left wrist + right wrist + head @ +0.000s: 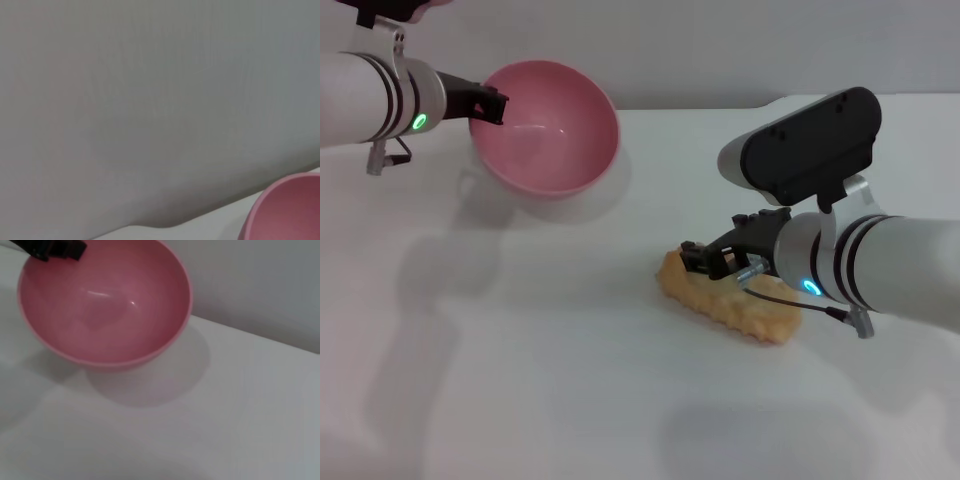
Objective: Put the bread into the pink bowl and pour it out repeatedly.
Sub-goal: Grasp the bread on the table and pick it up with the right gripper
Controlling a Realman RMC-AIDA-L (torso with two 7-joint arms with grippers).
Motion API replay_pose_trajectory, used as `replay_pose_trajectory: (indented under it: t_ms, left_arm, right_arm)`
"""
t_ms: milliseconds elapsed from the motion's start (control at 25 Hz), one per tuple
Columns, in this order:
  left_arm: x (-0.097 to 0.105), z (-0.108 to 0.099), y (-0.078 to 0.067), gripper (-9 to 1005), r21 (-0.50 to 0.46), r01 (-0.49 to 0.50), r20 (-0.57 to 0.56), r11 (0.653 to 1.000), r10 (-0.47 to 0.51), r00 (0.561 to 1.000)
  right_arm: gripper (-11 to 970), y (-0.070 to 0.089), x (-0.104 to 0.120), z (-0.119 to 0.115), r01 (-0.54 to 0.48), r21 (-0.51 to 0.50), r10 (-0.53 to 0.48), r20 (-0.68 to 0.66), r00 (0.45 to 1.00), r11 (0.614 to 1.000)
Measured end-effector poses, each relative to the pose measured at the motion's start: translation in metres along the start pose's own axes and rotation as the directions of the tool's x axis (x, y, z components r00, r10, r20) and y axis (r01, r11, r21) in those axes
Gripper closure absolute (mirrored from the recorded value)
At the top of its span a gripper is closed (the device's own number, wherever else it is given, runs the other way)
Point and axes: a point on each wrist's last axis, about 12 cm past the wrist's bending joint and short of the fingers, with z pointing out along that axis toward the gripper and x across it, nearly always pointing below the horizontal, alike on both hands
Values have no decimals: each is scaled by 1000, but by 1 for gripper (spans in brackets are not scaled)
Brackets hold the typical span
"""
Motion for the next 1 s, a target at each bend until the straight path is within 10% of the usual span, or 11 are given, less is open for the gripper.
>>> replay_pose_trajectory:
  t_ms: [1000]
  left_arm:
    - [-3,-1,-2,931,-2,-5,5,1000,5,1000]
  right_arm:
    - [281,-7,20,32,-52,-19,51,-63,997,998]
